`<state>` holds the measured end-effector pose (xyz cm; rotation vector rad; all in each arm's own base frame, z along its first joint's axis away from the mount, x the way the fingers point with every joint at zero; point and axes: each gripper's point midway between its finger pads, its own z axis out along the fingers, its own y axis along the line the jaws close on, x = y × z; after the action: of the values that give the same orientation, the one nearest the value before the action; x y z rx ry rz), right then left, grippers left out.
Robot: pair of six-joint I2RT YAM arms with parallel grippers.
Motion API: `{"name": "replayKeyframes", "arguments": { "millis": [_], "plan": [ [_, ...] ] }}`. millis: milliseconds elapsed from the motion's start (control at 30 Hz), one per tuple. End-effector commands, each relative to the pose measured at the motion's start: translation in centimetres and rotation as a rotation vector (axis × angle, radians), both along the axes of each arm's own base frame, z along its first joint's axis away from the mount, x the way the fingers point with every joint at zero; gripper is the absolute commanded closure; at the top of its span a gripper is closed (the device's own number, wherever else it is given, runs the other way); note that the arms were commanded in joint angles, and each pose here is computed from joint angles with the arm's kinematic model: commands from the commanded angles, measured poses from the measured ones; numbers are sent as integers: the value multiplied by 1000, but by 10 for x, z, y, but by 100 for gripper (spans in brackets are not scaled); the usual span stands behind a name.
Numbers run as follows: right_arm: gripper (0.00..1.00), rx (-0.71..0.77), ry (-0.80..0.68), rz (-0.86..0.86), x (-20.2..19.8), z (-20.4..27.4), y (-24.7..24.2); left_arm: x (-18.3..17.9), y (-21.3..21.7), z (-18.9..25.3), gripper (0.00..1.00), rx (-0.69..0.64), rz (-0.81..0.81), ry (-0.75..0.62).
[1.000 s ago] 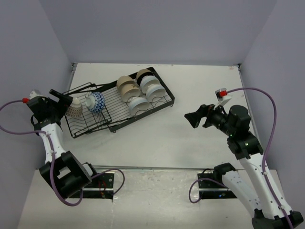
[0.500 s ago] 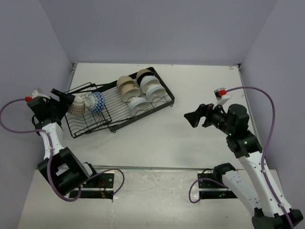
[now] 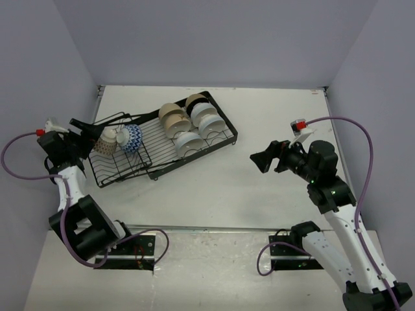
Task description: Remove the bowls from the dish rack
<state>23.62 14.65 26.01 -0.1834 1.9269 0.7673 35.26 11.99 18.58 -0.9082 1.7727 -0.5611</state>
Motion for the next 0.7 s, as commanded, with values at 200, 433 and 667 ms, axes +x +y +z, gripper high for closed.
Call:
{"name": "replayKeyframes", "arguments": {
  "millis": [200,433,667],
  "plan": [
    [1,8,-48,28,0,17,4,11,-9,13,13,-44,-65,-99],
    [1,8,-50,30,-1,19,4,13,-9,5,17,-72,-61,-91],
    [1,8,-70,24,-2,23,2,16,-10,2,35,-97,-63,-102]
  ]
}}
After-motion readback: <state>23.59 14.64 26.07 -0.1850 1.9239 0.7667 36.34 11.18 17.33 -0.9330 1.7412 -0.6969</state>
